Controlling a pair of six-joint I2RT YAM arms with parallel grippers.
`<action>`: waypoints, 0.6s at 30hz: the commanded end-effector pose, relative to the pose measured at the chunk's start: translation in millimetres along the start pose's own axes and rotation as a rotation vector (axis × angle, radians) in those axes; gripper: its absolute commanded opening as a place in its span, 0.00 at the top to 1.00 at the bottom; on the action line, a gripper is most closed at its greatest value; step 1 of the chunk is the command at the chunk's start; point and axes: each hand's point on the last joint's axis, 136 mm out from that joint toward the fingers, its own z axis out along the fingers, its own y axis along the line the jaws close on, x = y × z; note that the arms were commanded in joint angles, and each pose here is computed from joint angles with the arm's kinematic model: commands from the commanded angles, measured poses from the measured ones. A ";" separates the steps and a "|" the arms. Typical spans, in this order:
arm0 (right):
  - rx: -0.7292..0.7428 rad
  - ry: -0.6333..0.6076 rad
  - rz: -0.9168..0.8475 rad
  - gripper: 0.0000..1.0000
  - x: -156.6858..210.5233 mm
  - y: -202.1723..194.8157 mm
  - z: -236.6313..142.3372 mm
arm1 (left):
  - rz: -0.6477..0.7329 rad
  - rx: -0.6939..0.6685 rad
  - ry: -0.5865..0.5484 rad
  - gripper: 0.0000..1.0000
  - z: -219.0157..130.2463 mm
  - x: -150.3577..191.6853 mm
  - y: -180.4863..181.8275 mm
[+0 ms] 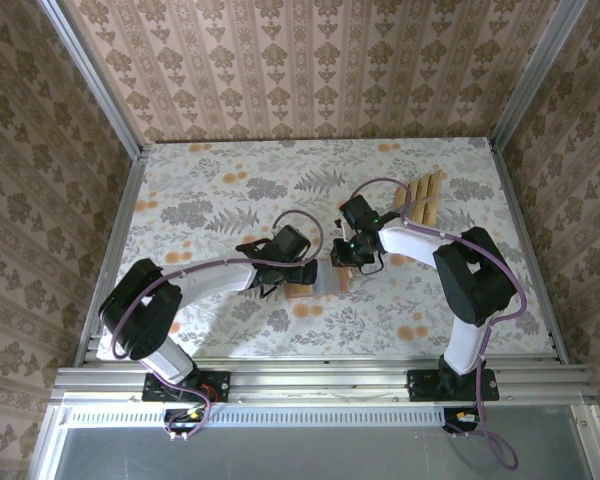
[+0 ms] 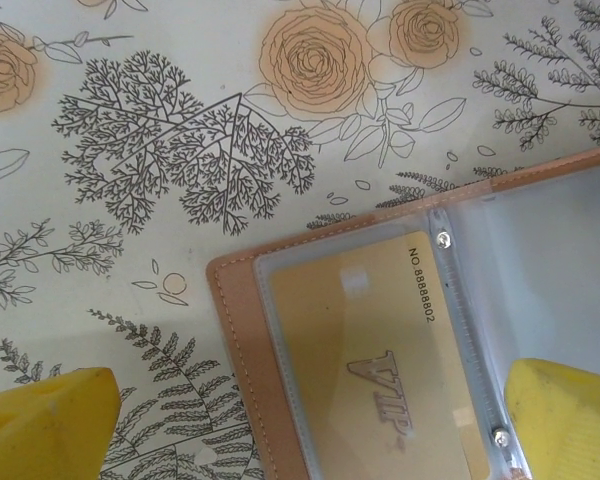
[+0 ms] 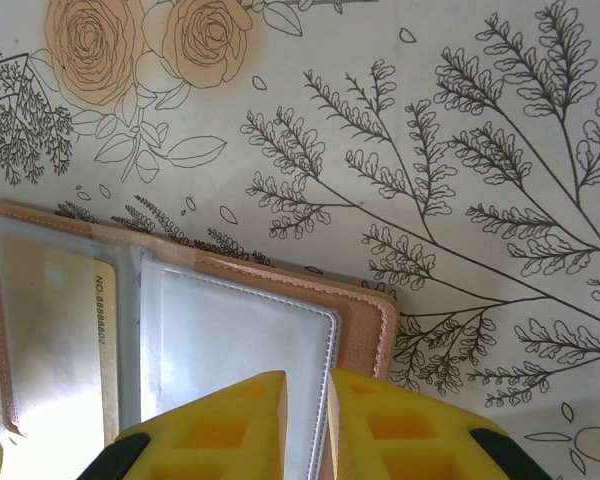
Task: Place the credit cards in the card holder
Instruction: Flip over the card slot on the card holder.
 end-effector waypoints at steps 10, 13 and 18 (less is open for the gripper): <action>-0.039 -0.054 -0.008 0.79 -14.3 18.5 -23.3 | 0.006 0.021 0.007 0.00 0.0 0.5 -8.8; -0.041 -0.060 -0.011 0.79 -14.8 21.1 -26.5 | 0.006 0.021 0.007 0.00 -0.1 1.2 -8.4; -0.043 -0.066 -0.013 0.79 -15.3 24.8 -28.0 | 0.006 0.017 0.004 0.00 -1.5 1.5 -6.6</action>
